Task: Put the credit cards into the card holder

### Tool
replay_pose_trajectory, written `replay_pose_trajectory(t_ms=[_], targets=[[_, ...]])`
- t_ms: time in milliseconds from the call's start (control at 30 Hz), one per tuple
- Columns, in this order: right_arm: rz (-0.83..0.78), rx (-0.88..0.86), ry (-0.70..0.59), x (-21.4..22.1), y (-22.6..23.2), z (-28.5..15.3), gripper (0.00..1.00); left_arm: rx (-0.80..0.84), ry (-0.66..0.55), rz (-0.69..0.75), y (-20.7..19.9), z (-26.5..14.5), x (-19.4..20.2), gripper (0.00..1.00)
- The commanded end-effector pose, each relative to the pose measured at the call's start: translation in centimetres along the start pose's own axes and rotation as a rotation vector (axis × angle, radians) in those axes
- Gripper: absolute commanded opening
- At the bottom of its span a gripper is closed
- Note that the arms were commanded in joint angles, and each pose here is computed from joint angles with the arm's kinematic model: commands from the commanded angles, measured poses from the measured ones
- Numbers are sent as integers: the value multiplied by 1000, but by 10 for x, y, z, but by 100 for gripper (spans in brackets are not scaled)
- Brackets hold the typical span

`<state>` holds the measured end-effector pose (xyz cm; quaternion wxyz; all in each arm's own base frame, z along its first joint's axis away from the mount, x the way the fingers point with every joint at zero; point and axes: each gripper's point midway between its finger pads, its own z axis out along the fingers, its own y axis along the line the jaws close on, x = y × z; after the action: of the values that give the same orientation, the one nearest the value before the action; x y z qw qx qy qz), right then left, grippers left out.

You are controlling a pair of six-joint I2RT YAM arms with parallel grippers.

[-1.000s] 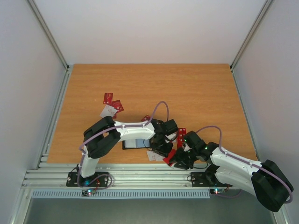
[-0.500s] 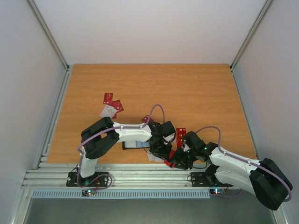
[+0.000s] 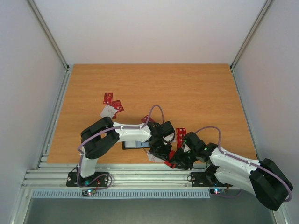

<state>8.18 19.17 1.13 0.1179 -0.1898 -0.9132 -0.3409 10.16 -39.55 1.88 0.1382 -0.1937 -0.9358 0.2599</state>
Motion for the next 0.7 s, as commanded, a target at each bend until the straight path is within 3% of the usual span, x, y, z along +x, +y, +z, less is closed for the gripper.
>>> replay_pose_trajectory(t_ms=[0, 667], targets=[[-60, -88, -32, -10, 19, 4, 36, 2, 40, -6, 7, 23, 10, 17], [-116, -118, -24, 1, 46, -18, 32, 19, 22, 6, 1, 14, 11, 17]])
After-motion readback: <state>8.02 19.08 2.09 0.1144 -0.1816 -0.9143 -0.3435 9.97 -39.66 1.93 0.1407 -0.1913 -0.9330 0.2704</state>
